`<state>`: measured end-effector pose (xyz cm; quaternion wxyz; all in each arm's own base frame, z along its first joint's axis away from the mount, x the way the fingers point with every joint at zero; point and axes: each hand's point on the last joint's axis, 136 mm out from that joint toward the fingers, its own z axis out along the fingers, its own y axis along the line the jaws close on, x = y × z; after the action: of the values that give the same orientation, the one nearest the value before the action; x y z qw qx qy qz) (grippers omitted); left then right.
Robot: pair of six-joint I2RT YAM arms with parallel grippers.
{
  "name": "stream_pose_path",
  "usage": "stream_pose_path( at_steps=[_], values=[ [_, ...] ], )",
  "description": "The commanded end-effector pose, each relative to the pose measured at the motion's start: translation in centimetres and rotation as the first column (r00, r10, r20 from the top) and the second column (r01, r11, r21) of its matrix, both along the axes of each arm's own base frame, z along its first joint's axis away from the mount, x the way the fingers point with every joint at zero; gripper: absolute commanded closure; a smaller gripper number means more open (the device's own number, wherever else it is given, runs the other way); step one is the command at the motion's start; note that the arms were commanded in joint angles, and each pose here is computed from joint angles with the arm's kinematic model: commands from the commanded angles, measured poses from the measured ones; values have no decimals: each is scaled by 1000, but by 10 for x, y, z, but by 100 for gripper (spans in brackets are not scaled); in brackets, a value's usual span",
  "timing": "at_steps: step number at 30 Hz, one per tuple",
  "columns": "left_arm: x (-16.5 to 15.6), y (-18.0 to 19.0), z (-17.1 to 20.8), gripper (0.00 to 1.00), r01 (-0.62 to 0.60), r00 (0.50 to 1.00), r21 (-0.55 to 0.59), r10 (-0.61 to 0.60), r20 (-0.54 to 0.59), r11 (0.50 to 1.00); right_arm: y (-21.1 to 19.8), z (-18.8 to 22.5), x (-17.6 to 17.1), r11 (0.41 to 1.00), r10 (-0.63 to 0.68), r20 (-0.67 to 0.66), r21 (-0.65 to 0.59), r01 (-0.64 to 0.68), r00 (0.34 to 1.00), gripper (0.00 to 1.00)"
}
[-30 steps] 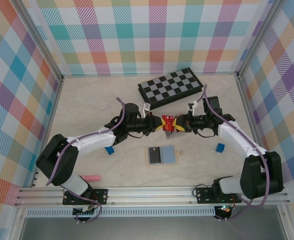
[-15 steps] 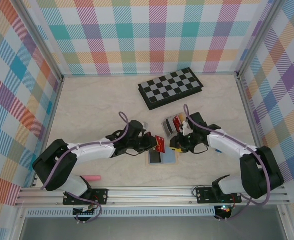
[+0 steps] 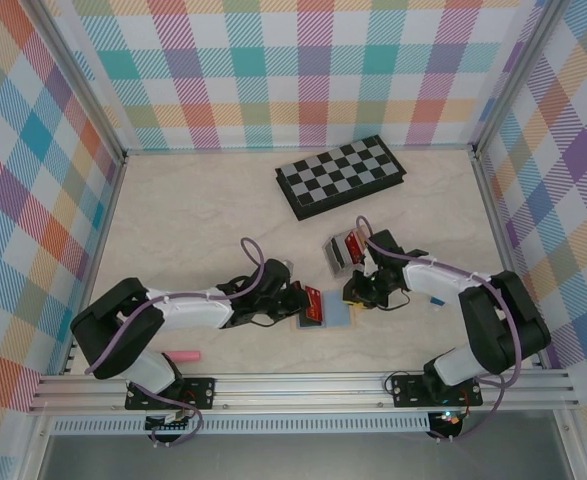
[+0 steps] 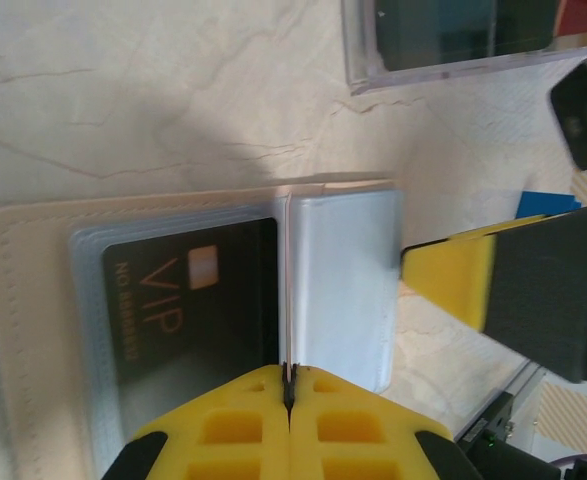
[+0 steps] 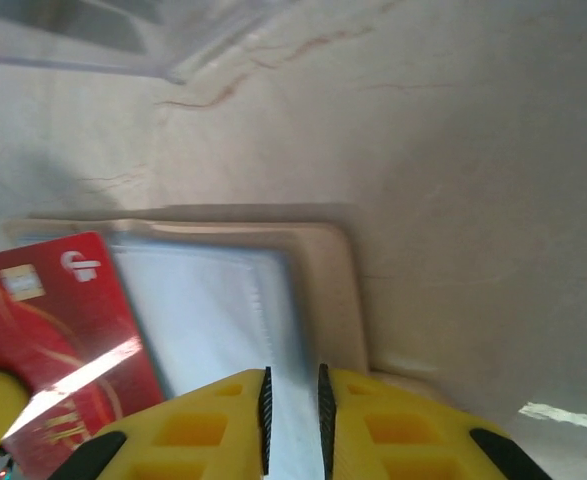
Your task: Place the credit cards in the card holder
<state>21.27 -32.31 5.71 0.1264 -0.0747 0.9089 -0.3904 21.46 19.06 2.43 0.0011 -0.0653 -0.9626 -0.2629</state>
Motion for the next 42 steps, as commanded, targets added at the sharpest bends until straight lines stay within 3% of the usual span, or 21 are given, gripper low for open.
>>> stream_pose_path(
  at_steps=[1, 21, 33, 42],
  values=[
    [-1, -7, -5, 100, 7, 1000, -28, -7, 16, 1000, -8, -16, -8, 999, 11, -19, -44, -12, 1000, 80],
    [-14, -17, -26, 100, 26, 1000, -76, -26, -5, 997, -21, -42, -17, 993, -9, -66, -115, 1, 998, 84],
    [-27, 8, -36, 100, -6, 999, 10, 6, -41, 1000, -21, -41, -16, 992, -9, -63, -125, 1, 998, 84],
    [-26, -11, -36, 100, 34, 998, -37, -36, -48, 999, -20, -42, -16, 993, -6, -69, -117, -2, 998, 84]
  ],
)
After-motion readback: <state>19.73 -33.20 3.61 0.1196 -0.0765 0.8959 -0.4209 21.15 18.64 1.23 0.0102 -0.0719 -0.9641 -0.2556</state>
